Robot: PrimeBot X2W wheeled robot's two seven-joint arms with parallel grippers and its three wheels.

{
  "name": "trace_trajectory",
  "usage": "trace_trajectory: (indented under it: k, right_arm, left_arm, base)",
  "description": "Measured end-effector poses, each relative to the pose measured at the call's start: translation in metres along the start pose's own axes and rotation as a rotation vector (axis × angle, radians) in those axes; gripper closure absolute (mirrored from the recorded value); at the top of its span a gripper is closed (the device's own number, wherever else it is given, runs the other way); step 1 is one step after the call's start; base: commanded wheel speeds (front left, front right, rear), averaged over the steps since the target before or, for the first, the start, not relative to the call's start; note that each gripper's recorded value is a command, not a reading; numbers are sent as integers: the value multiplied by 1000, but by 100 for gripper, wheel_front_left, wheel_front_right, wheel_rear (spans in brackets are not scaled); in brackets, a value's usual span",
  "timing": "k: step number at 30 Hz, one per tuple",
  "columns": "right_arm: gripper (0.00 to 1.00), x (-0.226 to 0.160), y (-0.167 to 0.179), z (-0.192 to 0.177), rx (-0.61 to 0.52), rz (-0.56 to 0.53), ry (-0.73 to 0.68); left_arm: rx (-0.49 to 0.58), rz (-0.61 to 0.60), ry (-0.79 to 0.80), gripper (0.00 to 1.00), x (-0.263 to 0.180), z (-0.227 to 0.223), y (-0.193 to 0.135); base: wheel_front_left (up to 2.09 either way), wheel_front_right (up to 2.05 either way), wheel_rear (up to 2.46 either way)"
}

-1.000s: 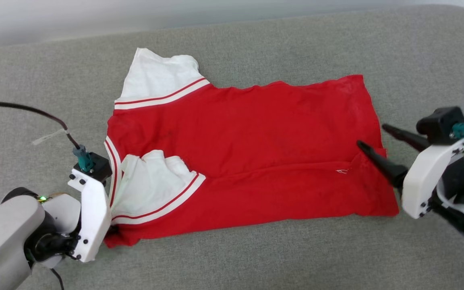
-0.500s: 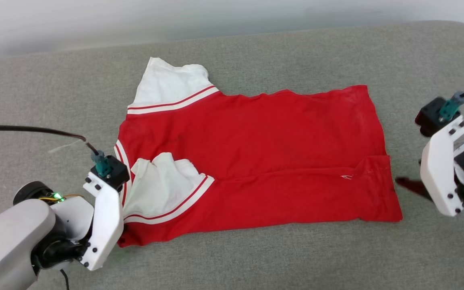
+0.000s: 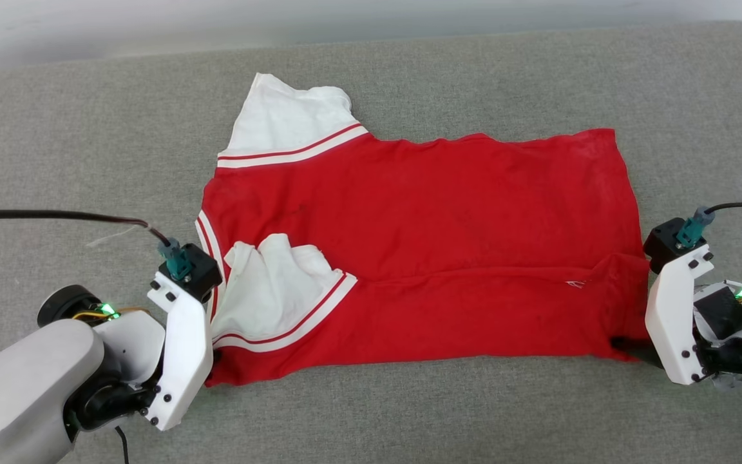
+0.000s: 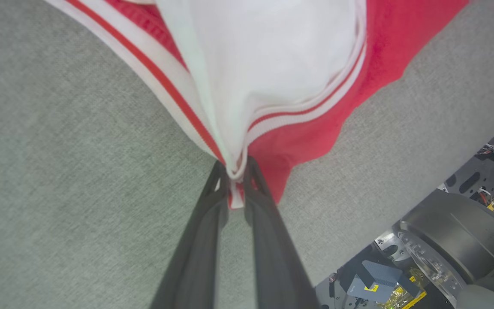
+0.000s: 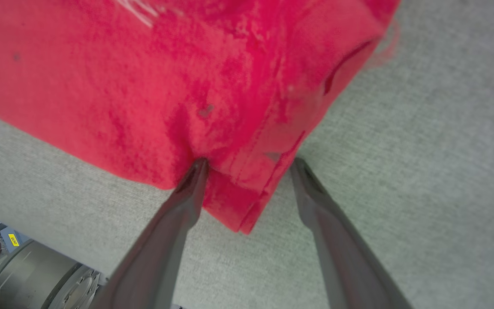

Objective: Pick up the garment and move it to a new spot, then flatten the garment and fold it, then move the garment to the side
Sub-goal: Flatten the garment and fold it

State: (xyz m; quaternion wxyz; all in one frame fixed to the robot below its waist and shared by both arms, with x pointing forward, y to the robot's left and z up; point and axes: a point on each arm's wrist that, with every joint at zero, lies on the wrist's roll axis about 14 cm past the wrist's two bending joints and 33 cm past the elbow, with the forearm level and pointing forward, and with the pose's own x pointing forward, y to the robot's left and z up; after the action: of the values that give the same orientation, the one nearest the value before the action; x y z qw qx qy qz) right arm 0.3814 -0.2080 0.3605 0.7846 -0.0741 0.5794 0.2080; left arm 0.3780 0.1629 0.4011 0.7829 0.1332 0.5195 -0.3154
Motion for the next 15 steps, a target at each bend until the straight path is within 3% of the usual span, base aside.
trace_trajectory:
  k: [2, 3, 4, 15]
  right_arm:
    - [0, 1, 0, 0, 3, -2, -15]
    - [54, 0, -1, 1, 6, -4, -31]
    - [100, -1, -1, 2, 8, -7, -48]
    - [100, -52, 0, 24, -64, -25, -254]
  left_arm:
    - [-9, -2, -5, 100, 0, -1, -1]
    - [-11, -1, -6, 100, 0, -2, 0]
    - [-16, 3, -10, 100, 0, -2, 0]
    - [-66, 17, -63, 100, -22, -13, -7]
  base:
    - [0, 0, 0]
    - [0, 0, 0]
    - [0, 0, 0]
    - [0, 0, 0]
